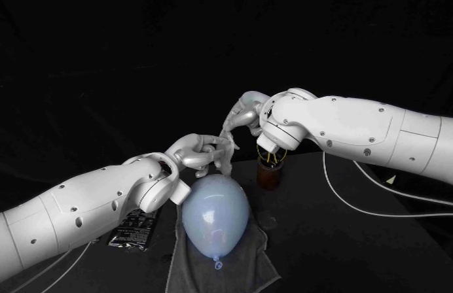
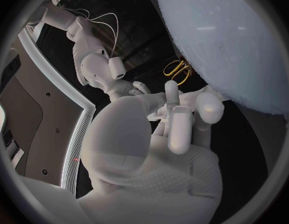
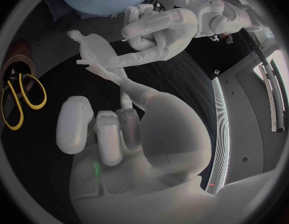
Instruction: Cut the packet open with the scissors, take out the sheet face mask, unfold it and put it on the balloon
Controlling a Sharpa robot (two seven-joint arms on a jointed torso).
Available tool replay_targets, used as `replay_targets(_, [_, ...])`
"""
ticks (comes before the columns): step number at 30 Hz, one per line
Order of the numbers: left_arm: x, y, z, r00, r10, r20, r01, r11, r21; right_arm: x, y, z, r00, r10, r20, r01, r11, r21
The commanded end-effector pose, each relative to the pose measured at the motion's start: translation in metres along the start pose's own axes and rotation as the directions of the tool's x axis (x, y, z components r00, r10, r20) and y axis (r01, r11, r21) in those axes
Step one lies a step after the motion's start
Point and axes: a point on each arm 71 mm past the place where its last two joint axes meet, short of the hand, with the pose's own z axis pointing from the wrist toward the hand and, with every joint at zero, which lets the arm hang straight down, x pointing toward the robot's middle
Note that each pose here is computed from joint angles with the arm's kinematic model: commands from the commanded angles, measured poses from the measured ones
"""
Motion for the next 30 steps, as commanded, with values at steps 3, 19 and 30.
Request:
replay_targets(3, [-0.0021, -0.001, 0.0, 0.999, -0.027, 0.02, 0.027, 1.0, 0.005, -0.0001, 0.001, -0.0012, 1.0, -0.015, -0.006, 0.015, 1.0, -0.013])
replay_targets(19, [-0.004, -0.0002, 0.0042, 0.996, -0.067, 0.06, 0.067, 0.998, 0.0, 0.0043, -0.002, -0.0076, 0.998, 0.003, -0.06, -0.003, 1.0, -0.001])
replay_targets(30, [-0.0026, -0.0018, 0.0045, 0.989, -0.127, 0.071, 0.126, 0.992, 0.008, 0.0072, -0.0057, -0.0084, 0.992, 0.066, -0.109, -0.062, 0.997, 0.041])
